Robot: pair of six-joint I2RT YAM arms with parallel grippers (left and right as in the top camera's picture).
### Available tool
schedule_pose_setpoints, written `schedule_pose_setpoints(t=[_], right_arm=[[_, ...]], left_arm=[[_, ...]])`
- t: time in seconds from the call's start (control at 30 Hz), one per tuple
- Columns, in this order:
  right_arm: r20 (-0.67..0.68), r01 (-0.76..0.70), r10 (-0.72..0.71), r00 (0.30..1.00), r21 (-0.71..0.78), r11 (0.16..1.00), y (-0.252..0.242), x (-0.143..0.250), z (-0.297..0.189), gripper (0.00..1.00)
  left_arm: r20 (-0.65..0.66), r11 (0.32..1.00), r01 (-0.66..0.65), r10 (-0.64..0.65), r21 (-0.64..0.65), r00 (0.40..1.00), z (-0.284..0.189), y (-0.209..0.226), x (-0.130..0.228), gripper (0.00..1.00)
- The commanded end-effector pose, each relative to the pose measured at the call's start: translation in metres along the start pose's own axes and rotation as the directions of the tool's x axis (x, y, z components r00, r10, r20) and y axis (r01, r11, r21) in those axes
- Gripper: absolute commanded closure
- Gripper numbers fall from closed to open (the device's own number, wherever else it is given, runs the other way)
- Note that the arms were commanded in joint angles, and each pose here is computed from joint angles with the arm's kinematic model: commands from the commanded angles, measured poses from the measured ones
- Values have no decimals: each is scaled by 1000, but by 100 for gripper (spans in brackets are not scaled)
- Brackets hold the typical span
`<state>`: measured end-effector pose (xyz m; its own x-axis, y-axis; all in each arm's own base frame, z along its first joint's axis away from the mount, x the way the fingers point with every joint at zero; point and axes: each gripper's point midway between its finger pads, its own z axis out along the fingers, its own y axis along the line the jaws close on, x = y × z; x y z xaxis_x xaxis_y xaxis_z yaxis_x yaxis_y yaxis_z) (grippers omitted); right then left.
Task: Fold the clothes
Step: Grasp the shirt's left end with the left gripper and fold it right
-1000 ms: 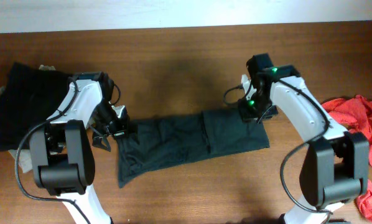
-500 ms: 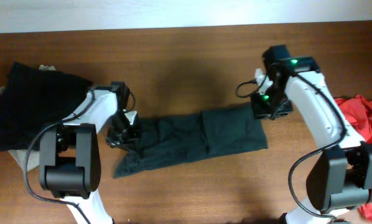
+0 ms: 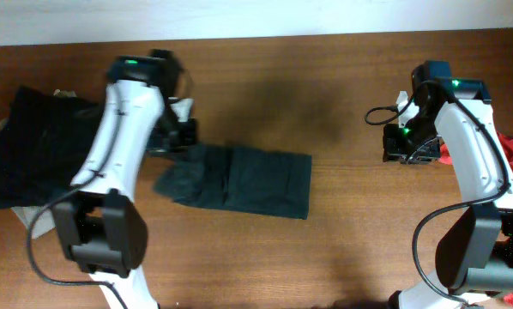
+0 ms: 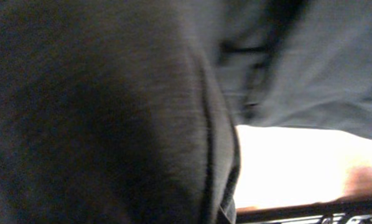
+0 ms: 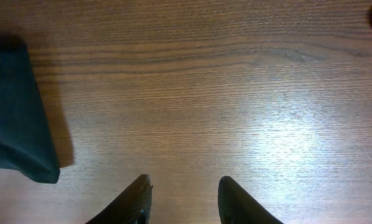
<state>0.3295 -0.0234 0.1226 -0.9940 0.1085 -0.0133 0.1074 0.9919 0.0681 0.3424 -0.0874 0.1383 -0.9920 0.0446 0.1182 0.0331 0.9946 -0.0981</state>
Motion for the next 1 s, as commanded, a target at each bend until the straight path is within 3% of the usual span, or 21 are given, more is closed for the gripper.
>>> schedule_pose_setpoints(t=[0.0,0.07,0.17,0.4,0.47,0.5,0.53,0.6,0.67,0.7,0.77,0.87,0.97], right_arm=[[38,2,-2,999,-3,1000,2,-3,-13,61],[28,2,-2,1000,-4,1000,2,0,-13,61],[25,2,-2,1000,-7,1000,2,0,-13,60],[25,2,-1,1000,-10,1000,3,0,-13,61],[24,2,-2,1000,-10,1000,3,0,-13,61],[24,2,-2,1000,-10,1000,3,0,-13,61],[24,2,-2,1000,-10,1000,3,0,-13,60],[28,2,-2,1000,-10,1000,3,0,-13,61],[28,2,-2,1000,-10,1000,3,-1,-13,60],[27,2,-2,1000,-10,1000,3,0,-13,60],[24,17,-16,1000,-49,999,10,1,-13,60],[100,278,-260,960,-406,871,80,10,-28,63],[119,395,-389,913,-492,776,127,28,-32,81]], left_arm=[[77,996,-69,65,51,995,-3,-67,-1,100],[140,987,-150,140,61,980,4,-119,-1,100],[162,974,-224,216,32,963,17,-153,4,99],[141,947,-318,310,37,940,40,-195,21,96],[147,943,-332,323,38,935,41,-201,23,81],[151,940,-338,329,40,932,41,-203,24,57],[146,936,-346,335,64,931,41,-209,27,48],[157,873,-443,417,205,895,27,-234,36,42],[268,805,-534,471,260,840,-12,-253,26,39],[320,796,-554,473,243,821,-29,-252,17,38],[383,850,-508,427,140,819,-56,-226,-8,38],[369,926,-377,350,-2,861,-57,-167,-37,33],[325,958,-286,279,-27,904,-36,-127,-56,33]])
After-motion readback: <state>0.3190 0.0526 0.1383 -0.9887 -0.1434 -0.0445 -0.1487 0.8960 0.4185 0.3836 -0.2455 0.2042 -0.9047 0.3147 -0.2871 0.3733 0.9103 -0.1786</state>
